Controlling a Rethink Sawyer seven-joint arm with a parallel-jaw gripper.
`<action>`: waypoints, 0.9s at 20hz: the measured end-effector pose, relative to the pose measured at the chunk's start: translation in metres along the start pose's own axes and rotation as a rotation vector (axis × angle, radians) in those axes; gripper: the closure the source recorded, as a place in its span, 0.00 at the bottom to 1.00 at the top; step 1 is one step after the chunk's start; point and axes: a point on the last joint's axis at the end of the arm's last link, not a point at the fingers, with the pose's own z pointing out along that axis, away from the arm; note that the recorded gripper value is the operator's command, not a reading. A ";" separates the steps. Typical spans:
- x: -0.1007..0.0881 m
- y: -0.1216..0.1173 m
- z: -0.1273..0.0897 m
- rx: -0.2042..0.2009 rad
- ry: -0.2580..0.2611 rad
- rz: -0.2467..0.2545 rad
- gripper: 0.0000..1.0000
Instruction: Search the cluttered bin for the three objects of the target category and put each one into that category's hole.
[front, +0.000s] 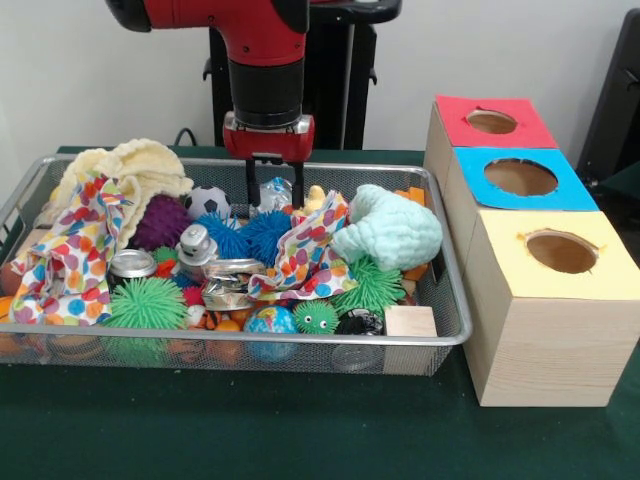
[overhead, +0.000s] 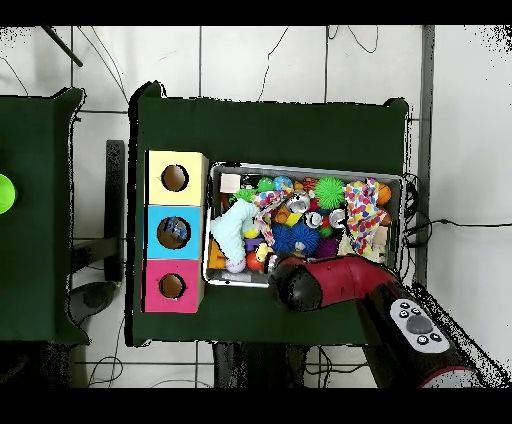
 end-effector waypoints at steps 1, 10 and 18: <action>-0.001 0.001 0.000 -0.002 -0.002 -0.001 0.00; 0.001 0.012 -0.011 0.050 -0.001 -0.046 0.00; 0.007 0.003 -0.026 0.124 0.052 0.035 0.00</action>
